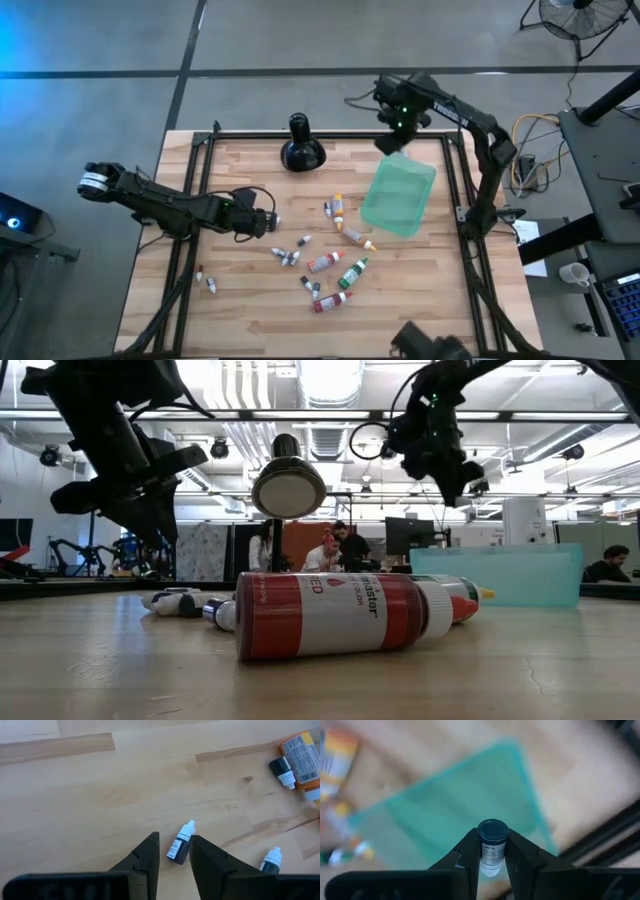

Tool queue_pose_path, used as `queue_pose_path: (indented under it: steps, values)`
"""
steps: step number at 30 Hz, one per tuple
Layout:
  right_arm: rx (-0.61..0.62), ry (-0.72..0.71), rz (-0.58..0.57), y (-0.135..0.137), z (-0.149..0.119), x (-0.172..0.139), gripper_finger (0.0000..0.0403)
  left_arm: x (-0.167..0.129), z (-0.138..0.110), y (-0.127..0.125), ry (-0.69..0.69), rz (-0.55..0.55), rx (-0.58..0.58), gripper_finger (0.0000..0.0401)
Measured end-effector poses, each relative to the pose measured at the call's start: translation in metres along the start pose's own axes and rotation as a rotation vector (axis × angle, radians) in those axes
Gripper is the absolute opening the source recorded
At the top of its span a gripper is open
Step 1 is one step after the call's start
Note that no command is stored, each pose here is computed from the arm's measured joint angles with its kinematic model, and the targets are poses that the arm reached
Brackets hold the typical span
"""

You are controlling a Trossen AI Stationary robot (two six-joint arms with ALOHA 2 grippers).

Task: Pick & Place food coloring
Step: Put the top small black food coloring bottle into the green bin

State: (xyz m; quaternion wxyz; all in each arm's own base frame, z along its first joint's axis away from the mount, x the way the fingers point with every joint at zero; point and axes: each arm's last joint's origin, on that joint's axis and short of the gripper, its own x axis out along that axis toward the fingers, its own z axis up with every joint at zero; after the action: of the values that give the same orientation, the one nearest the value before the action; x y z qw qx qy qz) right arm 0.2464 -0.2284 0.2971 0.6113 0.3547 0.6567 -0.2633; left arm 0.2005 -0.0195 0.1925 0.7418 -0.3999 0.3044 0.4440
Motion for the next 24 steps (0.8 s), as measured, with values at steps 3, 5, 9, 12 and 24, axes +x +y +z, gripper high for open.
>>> queue_pose_path:
  steps: [3,5,9,12,24]
  values:
    - [-0.002,0.051,0.064,0.014,-0.004,0.012,0.0068,0.0,0.0,-0.001,-0.001,-0.005,0.018,0.008]
    - [0.006,0.103,0.107,0.023,-0.008,0.021,0.0068,0.0,0.0,-0.001,-0.002,-0.011,0.025,0.008]
    - [-0.015,0.182,0.028,0.039,-0.018,0.044,0.0068,0.0,0.0,-0.002,-0.002,-0.016,0.025,0.008]
    - [-0.027,0.205,-0.072,0.044,-0.023,0.06,0.0068,0.0,0.0,-0.002,-0.002,-0.021,0.025,0.008]
    - [-0.041,0.033,-0.059,0.023,-0.008,0.123,0.0068,0.0,0.0,-0.005,-0.006,-0.042,0.084,0.008]
